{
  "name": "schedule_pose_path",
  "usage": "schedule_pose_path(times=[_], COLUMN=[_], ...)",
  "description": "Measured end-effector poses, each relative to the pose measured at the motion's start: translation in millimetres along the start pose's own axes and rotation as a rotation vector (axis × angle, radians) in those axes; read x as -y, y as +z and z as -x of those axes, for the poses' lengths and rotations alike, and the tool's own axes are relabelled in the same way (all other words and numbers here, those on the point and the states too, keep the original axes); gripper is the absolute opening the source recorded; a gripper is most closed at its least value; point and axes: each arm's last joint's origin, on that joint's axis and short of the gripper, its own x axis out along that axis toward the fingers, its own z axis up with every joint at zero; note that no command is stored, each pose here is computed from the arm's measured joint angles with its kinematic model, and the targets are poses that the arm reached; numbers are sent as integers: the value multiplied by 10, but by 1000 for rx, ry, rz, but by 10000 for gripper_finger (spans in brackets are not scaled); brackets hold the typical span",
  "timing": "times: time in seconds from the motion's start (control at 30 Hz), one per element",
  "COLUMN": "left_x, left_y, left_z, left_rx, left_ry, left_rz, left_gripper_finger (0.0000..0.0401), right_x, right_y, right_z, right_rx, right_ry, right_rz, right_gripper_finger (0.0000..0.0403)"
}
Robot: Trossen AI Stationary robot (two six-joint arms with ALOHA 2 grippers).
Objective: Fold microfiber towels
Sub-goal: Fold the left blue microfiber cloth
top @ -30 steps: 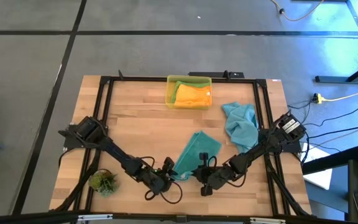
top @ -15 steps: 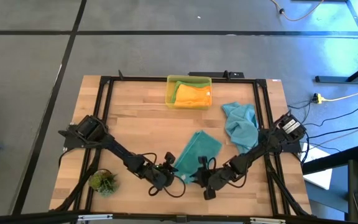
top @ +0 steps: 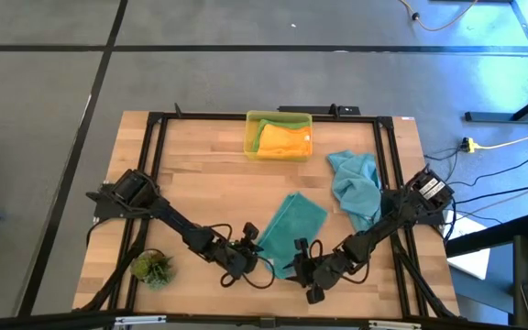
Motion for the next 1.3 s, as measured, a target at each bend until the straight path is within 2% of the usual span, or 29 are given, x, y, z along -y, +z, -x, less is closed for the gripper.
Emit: schedule_pose_path(times=[0.2, 0.47, 0.6, 0.77, 0.87, 1.0, 1.13, 1.3], left_x=[-9, -62, -81, -76, -75, -75, -74, -74], left_y=[-3, -24, -31, -34, -38, -38, -36, -37], left_z=[-6, -42, -57, -57, -57, -57, -55, -55], left_rx=[-1, -4, -1, -2, -6, -6, -7, -8], left_ry=[-2, -23, -46, -59, -62, -63, -64, -64], left_rz=[8, 36, 55, 61, 74, 74, 76, 76], left_gripper_finger=[0, 0, 0, 0, 0, 0, 0, 0], right_x=[-105, -207, -255, -279, -290, -280, -328, -399], right_y=[-48, -189, -165, -3, 45, 2, -11, -27], right_z=[44, -106, -245, -278, -274, -264, -239, -191], right_rx=[-25, -50, -39, -41, -85, -137, -132, -111], right_ry=[23, 26, -51, -155, -174, -183, -191, -254], right_rz=[25, 65, 150, 246, 273, 281, 291, 316], right_gripper_finger=[153, 223, 248, 250, 248, 247, 247, 247])
